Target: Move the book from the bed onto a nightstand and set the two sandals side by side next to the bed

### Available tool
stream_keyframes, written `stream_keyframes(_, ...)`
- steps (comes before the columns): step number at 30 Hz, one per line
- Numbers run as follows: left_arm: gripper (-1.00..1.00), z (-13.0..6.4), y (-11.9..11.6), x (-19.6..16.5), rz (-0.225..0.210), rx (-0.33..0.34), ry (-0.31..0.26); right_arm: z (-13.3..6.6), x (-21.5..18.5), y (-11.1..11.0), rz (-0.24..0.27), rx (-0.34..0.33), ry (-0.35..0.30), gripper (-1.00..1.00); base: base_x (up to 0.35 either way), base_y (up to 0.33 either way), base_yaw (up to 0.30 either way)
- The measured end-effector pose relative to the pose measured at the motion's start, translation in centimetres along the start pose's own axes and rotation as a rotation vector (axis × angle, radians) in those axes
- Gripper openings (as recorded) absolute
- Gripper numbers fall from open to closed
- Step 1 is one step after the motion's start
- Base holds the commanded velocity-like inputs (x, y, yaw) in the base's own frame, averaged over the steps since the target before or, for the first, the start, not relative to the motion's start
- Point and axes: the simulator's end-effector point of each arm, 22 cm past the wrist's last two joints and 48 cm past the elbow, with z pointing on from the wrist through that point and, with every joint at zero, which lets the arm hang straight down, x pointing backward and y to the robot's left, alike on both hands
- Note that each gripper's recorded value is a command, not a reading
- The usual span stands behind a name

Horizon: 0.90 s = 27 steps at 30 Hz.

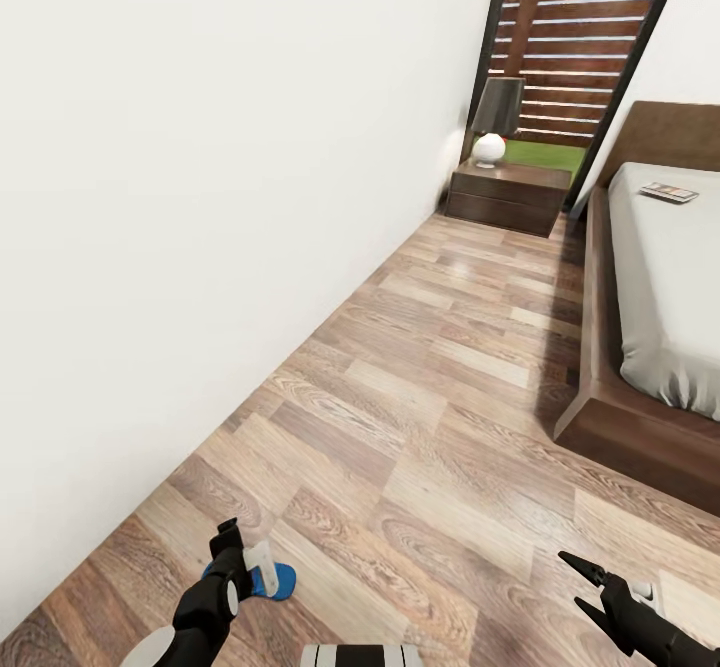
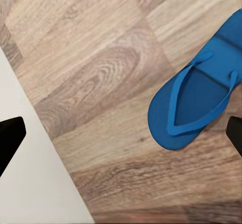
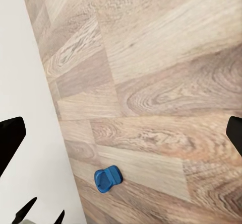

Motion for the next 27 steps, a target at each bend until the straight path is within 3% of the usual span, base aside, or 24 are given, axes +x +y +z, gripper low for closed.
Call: stream_keyframes(27, 1.0, 2.7, -4.3, 2.7, 0.025, 0.09, 0.055, 1.0, 1.6, -4.7, 0.047, 0.091, 0.041, 1.0, 0.0, 0.0, 0.0)
